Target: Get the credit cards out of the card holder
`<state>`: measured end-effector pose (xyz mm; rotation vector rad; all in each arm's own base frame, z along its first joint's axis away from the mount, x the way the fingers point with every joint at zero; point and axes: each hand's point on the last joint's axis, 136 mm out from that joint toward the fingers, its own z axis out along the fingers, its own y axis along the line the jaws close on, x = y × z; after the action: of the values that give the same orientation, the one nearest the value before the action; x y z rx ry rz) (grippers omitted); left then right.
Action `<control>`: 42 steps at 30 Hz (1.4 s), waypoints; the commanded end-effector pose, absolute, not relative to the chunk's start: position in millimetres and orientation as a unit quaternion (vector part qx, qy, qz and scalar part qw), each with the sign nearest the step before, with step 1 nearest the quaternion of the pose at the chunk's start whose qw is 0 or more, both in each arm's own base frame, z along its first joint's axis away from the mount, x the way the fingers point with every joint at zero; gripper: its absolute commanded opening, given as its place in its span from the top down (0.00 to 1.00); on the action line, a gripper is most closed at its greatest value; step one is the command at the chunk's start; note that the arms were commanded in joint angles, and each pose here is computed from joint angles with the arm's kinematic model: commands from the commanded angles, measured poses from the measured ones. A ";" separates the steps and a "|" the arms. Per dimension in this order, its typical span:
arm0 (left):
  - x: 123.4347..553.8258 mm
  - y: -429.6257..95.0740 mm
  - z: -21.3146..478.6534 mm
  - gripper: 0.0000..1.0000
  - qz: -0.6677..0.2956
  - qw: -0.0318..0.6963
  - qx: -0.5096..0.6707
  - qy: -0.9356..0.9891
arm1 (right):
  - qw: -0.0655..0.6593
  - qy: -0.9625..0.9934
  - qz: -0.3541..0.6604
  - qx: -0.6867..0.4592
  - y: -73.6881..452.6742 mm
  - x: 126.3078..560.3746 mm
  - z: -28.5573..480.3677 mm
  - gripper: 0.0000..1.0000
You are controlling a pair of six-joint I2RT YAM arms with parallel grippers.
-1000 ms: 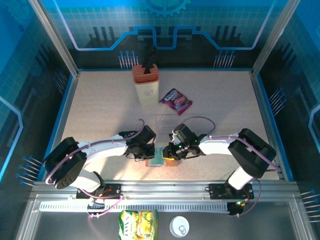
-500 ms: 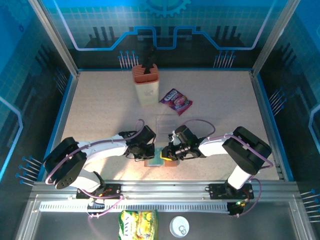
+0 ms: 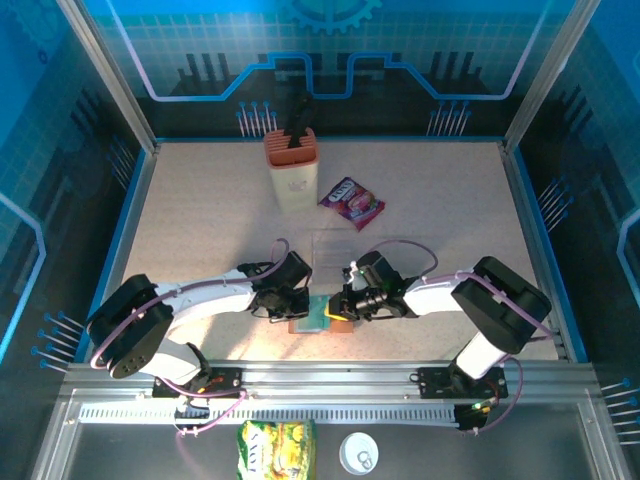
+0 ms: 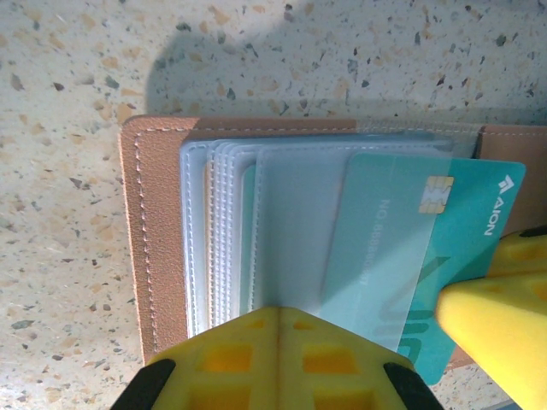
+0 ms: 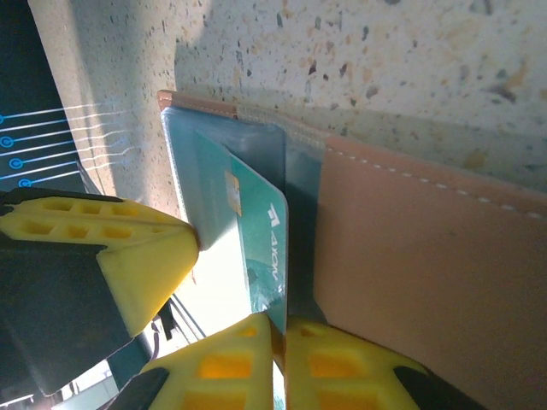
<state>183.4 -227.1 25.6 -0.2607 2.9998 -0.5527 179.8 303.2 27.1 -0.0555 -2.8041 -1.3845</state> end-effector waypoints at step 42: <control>199.1 -238.1 83.7 1.00 -0.226 0.082 -0.068 0.968 | -0.104 -0.918 -0.373 0.089 251.5 198.4 138.1 0.96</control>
<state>197.2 -247.0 76.1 -0.2037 2.9034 -0.7181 196.3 258.1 125.9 0.1862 -3.0556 -1.2989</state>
